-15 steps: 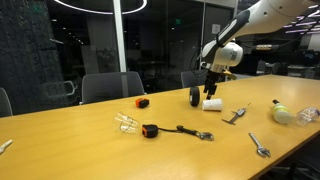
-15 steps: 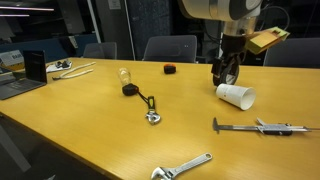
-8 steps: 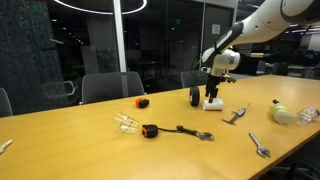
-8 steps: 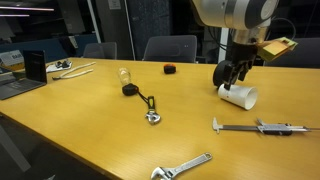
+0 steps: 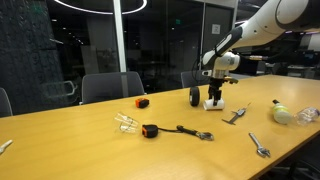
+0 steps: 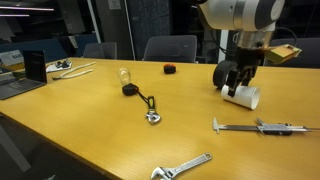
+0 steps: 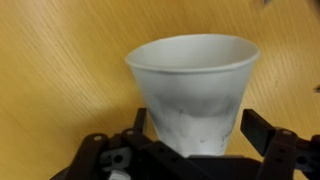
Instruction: Pick up the white cup, put the clear cup inside the white cup
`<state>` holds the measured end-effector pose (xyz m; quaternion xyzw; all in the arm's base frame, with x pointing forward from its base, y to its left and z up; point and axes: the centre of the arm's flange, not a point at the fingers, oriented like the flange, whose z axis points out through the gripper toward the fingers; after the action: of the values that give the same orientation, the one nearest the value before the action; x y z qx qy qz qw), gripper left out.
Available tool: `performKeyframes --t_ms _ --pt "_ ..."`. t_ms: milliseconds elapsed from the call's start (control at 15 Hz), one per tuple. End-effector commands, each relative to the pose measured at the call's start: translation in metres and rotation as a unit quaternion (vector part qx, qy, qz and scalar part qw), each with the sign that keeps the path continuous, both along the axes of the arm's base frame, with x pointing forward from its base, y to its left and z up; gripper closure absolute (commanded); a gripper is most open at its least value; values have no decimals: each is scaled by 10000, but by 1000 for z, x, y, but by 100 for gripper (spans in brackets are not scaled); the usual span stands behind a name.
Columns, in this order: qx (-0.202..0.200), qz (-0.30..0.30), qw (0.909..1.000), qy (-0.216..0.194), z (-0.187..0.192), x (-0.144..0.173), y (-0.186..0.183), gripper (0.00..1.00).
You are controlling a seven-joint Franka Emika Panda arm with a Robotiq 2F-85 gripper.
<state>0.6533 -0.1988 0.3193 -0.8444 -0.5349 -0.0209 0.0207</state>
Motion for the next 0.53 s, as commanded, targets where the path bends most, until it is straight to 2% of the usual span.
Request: performKeyframes --t_ms 0,133,267,400,467 --pt "-78 1 9997 247 0 10 -2 34" --pt "-115 -6 9994 314 1 11 -2 51" --pt "-221 -71 9988 436 6 12 1 62" --pt "-787 -360 9939 683 8 11 6 76" --pt "-1064 -462 9912 644 7 7 12 83"
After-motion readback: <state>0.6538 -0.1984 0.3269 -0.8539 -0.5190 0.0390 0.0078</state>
